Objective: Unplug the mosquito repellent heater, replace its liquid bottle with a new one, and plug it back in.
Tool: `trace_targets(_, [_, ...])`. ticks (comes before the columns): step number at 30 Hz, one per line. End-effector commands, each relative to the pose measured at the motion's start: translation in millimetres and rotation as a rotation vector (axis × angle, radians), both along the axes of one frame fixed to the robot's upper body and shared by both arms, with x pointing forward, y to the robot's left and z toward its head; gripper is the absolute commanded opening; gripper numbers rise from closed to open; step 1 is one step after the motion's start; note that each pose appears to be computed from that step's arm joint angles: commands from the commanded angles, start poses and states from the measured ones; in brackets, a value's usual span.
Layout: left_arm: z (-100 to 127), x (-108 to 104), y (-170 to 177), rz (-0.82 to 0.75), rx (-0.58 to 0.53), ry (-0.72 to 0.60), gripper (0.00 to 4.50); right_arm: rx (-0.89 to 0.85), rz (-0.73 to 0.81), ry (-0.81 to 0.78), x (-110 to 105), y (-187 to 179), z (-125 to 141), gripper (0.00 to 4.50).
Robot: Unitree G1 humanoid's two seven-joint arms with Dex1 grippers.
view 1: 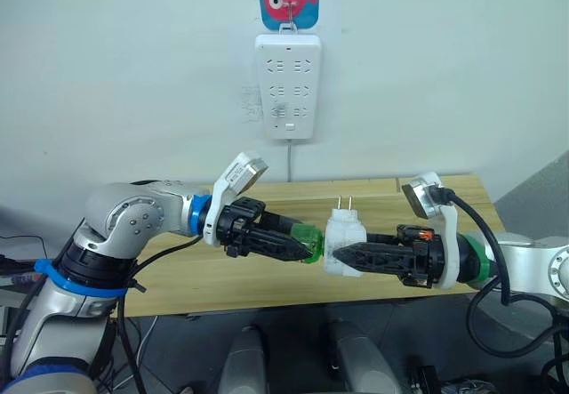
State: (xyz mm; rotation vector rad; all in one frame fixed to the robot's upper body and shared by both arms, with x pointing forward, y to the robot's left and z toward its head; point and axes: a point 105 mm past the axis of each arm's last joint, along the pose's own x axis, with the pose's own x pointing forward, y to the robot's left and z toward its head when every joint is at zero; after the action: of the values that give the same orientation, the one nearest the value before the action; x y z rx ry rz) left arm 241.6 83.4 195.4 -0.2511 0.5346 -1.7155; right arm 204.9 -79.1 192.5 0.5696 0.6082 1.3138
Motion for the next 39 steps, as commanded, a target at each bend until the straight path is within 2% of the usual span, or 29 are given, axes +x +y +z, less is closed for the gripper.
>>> trace_targets(1, [2,18,12,0.139,0.01,-0.175,2.99,-0.002,0.014,-0.008,-3,-2,4,3.0])
trace_targets(2, [0,19,12,0.147,0.007,-0.216,3.3,-0.001,0.012,-0.007,-2,-3,4,3.0])
trace_targets(5, [-16,18,19,0.164,0.031,-0.474,4.26,0.005,-0.004,-0.004,2,-5,5,3.0])
trace_targets(7, [-24,14,23,0.137,0.037,-0.607,4.26,0.007,-0.01,-0.003,3,-5,5,3.0])
trace_targets(11, [-22,5,26,0.161,-0.097,-0.923,4.26,0.004,-0.017,0.001,4,-7,4,3.0])
trace_targets(14, [-20,6,27,0.196,-0.164,-1.075,4.26,0.005,-0.018,0.001,4,-6,4,3.0])
trace_targets(18, [-12,0,15,0.176,-0.271,-1.198,4.26,0.005,-0.015,0.001,4,-5,4,3.0])
trace_targets(25, [-14,-4,-3,0.102,-0.323,-1.229,4.26,0.007,-0.012,-0.004,4,-3,5,3.0])
trace_targets(28, [-14,-2,-5,0.108,-0.328,-1.224,3.65,0.008,-0.012,-0.007,4,-3,5,3.0])
trace_targets(33, [-11,-3,-5,0.102,-0.331,-1.213,2.27,0.01,-0.018,-0.01,4,-2,5,3.0])
trace_targets(34, [-9,-4,-5,0.094,-0.328,-1.205,2.26,0.011,-0.019,-0.01,4,-2,5,3.0])
trace_targets(37, [-14,3,-2,0.101,-0.211,-1.04,2.26,0.006,-0.016,-0.01,3,-3,5,3.0])
trace_targets(38, [-17,6,1,0.115,-0.148,-0.898,2.26,0.006,-0.016,-0.01,3,-3,5,3.0])
trace_targets(39, [-18,10,4,0.145,-0.093,-0.697,2.26,0.002,-0.014,-0.011,2,-3,5,3.0])
